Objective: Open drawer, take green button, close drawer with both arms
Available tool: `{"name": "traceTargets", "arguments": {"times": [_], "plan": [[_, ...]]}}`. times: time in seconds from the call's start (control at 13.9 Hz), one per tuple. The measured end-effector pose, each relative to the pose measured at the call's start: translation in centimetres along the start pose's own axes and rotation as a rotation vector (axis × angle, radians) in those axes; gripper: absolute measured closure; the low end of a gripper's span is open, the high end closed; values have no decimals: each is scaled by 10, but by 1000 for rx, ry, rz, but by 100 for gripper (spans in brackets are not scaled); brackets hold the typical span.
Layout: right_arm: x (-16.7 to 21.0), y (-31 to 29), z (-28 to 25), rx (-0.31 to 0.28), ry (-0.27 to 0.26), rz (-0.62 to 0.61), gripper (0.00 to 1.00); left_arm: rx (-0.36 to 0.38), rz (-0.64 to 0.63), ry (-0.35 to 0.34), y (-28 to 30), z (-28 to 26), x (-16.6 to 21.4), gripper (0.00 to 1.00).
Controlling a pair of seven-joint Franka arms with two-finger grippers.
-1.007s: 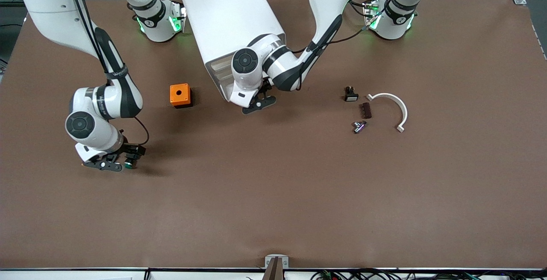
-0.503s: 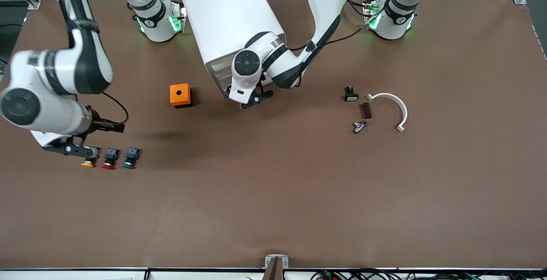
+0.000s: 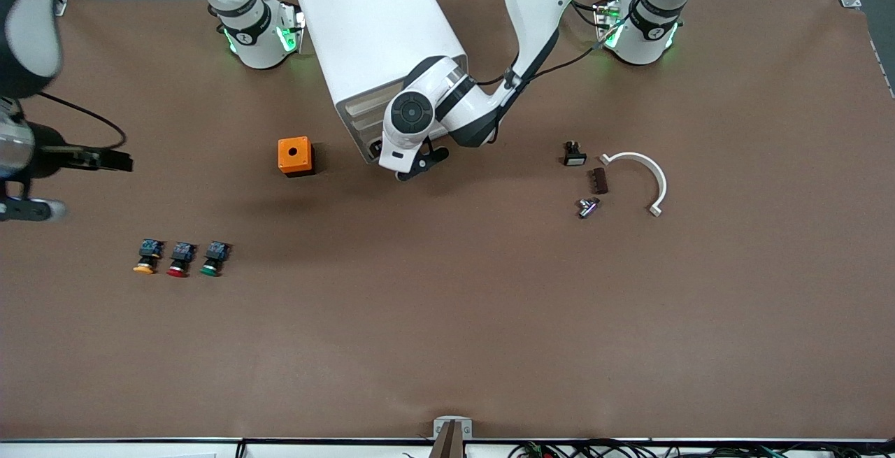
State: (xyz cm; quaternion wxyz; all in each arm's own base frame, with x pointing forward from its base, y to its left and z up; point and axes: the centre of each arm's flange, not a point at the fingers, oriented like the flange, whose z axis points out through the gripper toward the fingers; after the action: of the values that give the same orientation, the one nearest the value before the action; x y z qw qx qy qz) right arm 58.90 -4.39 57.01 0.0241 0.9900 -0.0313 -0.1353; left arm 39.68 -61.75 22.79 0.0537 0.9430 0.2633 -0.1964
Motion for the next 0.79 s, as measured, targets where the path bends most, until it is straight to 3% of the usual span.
{"name": "traceTargets", "arguments": {"times": [0.29, 0.58, 0.79], "plan": [[-18, 22, -22, 14, 41, 18, 0, -77, -33, 30, 1, -48, 66, 0], [-23, 24, -39, 14, 79, 27, 0, -202, -20, 89, -22, -165, 156, 0], [-35, 23, -54, 18, 86, 67, 0, -127, 33, 179, -71, -246, 205, 0]]}}
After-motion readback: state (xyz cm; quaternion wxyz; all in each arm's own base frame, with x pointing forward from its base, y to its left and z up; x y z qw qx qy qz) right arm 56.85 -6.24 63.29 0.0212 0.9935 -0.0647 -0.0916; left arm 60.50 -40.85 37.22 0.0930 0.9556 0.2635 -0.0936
